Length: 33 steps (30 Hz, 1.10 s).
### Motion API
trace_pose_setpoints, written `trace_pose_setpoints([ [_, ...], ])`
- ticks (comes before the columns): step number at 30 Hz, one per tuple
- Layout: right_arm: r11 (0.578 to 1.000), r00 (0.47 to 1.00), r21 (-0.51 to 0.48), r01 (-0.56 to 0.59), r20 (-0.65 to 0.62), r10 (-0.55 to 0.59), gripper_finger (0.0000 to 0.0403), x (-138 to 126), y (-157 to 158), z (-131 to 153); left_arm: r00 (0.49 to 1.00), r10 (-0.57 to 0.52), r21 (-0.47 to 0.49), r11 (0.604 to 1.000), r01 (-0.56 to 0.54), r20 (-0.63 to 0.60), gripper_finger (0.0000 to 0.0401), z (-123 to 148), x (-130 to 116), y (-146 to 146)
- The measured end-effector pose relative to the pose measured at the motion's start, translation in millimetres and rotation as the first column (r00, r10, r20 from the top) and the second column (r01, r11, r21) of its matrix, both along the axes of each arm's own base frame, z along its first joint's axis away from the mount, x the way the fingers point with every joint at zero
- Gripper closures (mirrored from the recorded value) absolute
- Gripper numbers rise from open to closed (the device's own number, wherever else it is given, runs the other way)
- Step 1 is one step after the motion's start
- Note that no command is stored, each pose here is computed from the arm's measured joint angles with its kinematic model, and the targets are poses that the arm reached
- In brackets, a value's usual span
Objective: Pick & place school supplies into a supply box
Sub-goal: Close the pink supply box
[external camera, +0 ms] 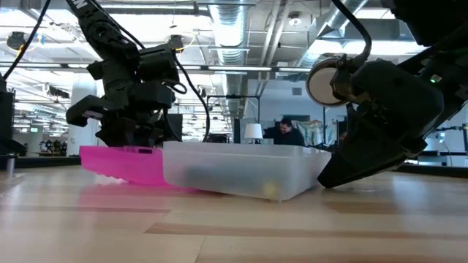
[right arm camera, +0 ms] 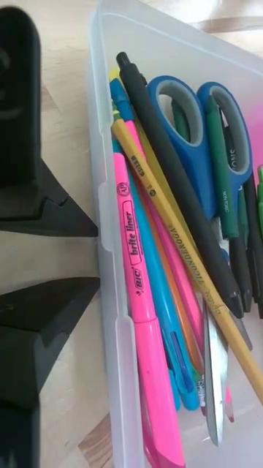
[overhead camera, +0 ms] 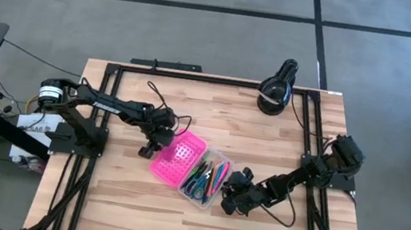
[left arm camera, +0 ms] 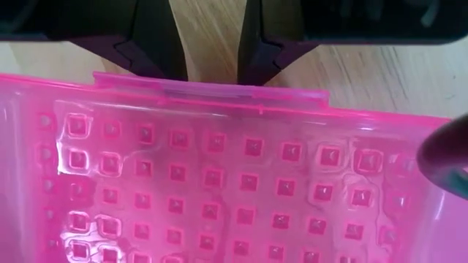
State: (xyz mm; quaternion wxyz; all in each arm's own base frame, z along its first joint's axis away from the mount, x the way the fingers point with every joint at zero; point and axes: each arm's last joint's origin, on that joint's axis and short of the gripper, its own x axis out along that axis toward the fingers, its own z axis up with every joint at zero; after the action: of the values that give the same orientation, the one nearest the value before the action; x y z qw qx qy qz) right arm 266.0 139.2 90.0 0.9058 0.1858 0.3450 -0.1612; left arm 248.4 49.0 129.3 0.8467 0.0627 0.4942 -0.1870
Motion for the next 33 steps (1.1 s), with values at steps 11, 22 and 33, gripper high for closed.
trace_pose_setpoints([
  [11,1.000,1.000,0.000,0.000,-0.005,0.000,0.0310,0,0,0,0.997,-0.026,0.039,0.999,0.023,0.077,0.0287,24,-8,-1],
  [22,1.000,1.000,0.000,0.005,-0.009,-0.005,0.0310,1,-2,-1,0.995,-0.052,0.039,0.998,0.049,0.085,0.0287,27,-8,-8],
  [33,1.000,1.000,-0.001,0.005,-0.010,-0.005,0.0310,1,-2,-1,0.992,-0.062,0.058,0.997,0.055,0.113,0.0287,35,-9,-14],
])
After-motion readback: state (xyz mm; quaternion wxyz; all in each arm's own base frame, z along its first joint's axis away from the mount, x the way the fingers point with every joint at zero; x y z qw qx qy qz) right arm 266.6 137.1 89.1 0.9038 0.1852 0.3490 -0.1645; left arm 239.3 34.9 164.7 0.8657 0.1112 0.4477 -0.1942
